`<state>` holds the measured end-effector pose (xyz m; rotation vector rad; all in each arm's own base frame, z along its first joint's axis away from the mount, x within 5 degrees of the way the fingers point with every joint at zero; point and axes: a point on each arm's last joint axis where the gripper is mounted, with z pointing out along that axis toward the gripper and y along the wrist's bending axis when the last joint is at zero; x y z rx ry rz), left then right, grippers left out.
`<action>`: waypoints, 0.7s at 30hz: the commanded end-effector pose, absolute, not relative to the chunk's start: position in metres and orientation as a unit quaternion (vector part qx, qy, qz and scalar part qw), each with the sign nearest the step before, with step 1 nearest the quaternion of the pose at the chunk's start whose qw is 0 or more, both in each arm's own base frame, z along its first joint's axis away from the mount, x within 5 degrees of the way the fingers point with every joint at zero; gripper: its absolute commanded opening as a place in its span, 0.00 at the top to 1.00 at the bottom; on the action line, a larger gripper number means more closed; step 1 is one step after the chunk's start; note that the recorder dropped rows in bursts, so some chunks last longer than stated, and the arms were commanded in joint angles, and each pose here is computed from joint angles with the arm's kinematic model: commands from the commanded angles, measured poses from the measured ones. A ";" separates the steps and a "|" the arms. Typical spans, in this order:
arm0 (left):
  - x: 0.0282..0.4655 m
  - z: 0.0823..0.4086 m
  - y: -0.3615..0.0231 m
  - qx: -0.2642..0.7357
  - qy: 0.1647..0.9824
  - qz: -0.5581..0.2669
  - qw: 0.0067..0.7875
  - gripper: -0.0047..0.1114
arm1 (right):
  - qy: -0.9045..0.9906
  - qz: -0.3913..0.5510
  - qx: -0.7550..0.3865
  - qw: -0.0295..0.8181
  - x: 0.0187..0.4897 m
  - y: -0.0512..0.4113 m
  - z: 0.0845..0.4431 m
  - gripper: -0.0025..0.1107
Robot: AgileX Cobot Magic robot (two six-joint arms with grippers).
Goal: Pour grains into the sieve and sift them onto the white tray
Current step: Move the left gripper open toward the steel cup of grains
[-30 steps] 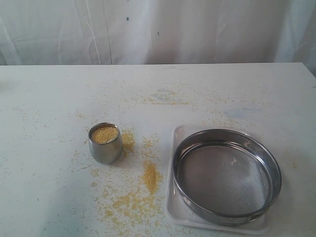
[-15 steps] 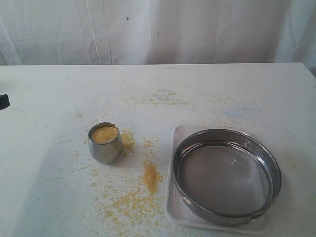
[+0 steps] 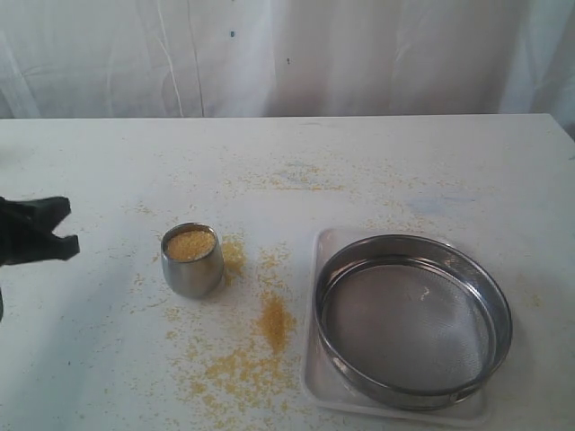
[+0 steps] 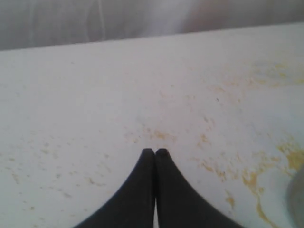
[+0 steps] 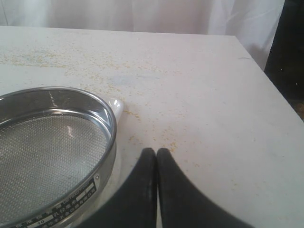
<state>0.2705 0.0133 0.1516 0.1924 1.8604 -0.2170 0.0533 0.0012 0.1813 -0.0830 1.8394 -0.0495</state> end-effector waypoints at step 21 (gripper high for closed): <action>0.261 0.102 -0.019 0.308 0.779 -0.204 0.506 0.96 | 0.792 -0.025 -0.040 0.608 0.053 0.001 0.182 0.98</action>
